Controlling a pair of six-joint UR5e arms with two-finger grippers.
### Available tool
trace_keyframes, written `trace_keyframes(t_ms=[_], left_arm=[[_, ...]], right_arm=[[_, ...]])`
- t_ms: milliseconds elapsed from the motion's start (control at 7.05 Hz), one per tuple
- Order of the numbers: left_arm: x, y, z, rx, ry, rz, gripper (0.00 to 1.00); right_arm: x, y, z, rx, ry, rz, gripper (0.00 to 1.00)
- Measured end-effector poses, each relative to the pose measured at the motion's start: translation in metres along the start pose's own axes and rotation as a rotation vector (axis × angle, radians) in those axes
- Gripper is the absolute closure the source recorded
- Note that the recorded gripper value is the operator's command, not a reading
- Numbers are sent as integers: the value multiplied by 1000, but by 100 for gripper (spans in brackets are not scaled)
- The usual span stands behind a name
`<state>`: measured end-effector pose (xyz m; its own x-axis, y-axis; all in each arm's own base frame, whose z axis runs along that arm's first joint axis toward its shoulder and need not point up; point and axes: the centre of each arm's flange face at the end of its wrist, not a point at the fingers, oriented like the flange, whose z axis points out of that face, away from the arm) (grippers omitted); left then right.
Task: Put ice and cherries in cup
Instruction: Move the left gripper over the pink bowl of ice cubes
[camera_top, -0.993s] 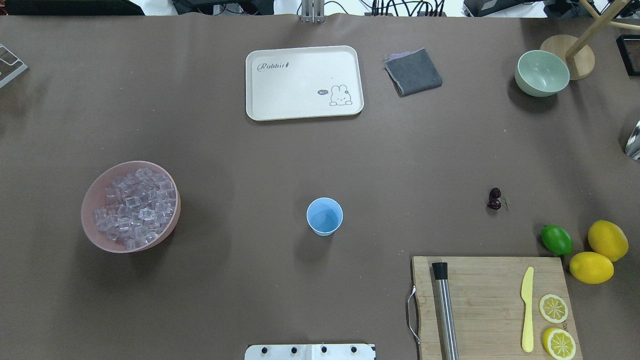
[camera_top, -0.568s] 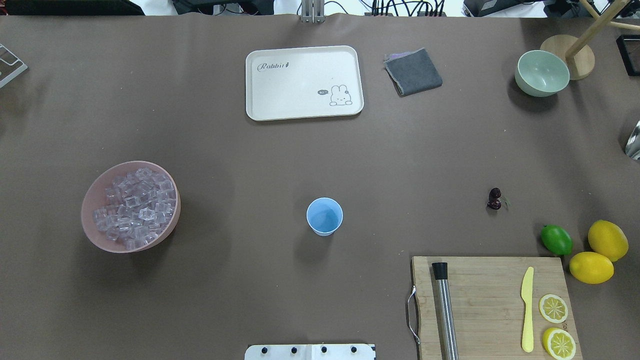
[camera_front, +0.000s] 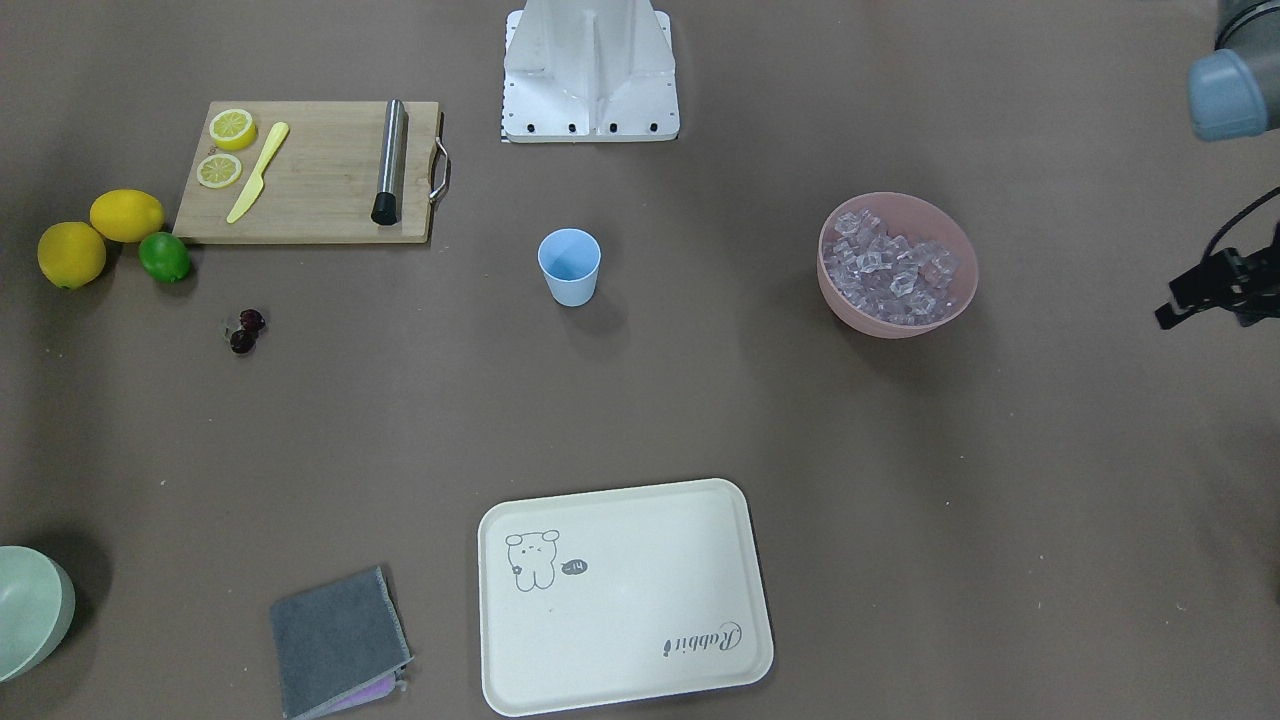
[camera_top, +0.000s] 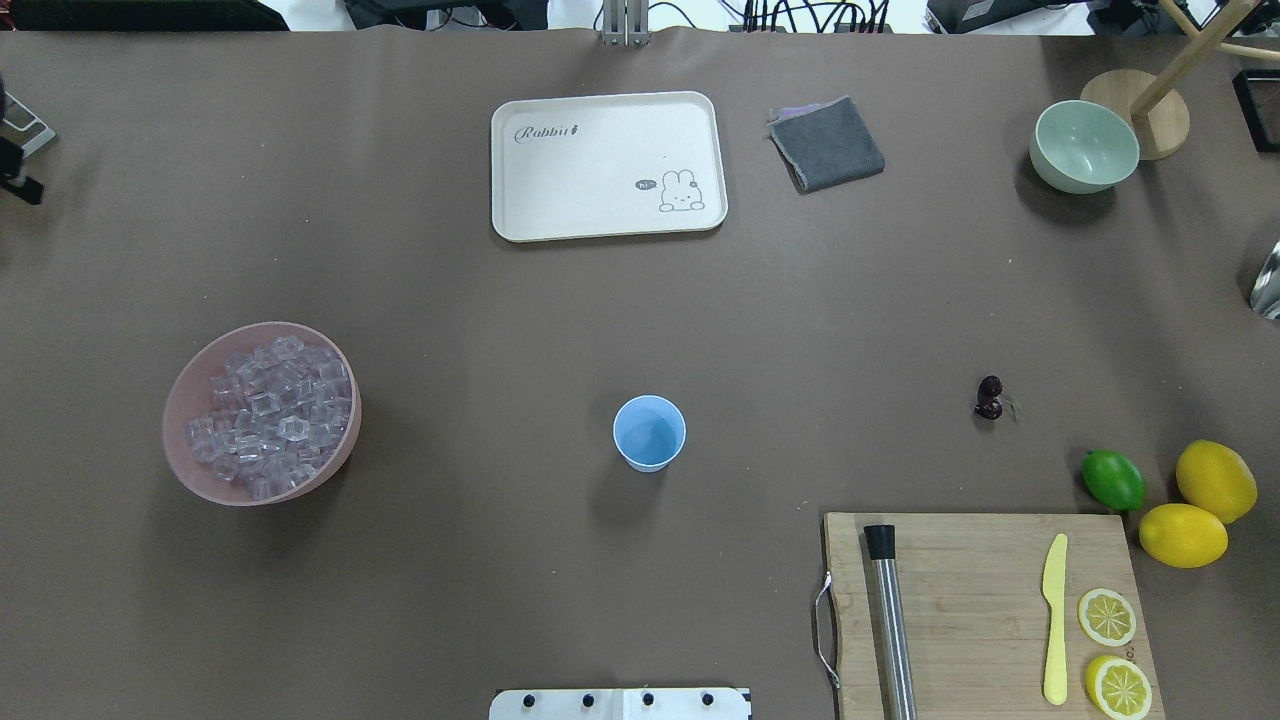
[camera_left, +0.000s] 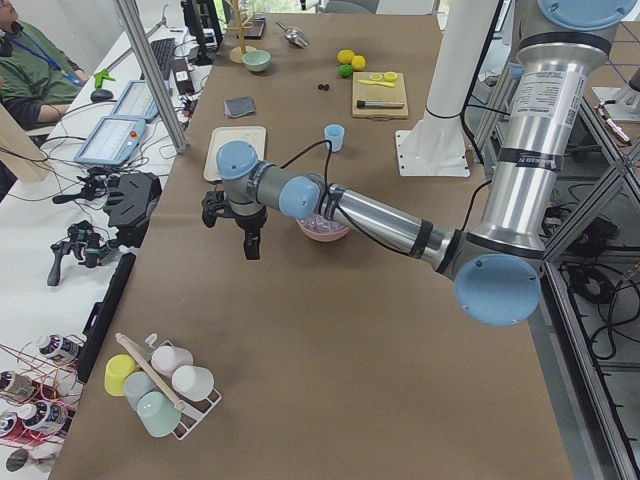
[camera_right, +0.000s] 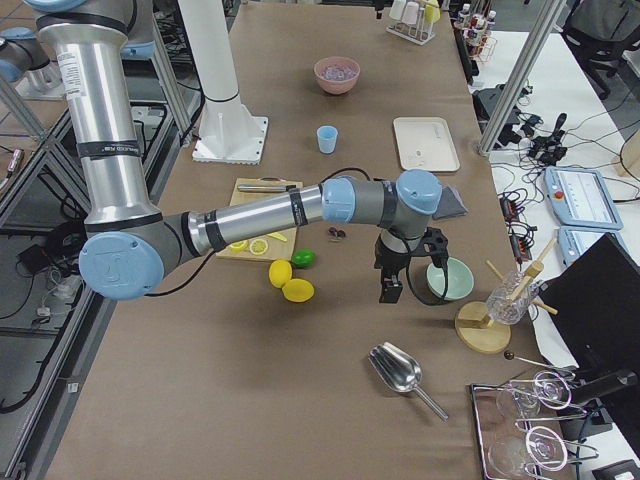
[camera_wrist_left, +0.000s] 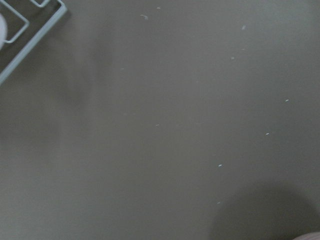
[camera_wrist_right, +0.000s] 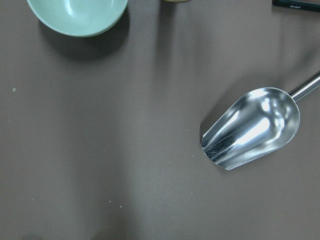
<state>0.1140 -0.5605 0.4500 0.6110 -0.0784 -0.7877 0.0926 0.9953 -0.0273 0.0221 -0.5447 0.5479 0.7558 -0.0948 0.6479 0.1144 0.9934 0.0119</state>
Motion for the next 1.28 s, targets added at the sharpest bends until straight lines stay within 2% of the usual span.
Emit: trace_keyframes(t_ms=[284, 568, 851, 1277], left_arm=[[105, 29, 33, 3, 38, -87, 1], [179, 87, 67, -7, 29, -129, 1], [170, 121, 96, -53, -7, -169, 1], [153, 154, 125, -107, -29, -155, 1]], right_arm=[[-1, 0, 0, 1, -6, 0, 0], [0, 0, 1, -1, -8, 1, 0], [1, 1, 1, -3, -7, 3, 0], [1, 3, 3, -5, -16, 5, 0]])
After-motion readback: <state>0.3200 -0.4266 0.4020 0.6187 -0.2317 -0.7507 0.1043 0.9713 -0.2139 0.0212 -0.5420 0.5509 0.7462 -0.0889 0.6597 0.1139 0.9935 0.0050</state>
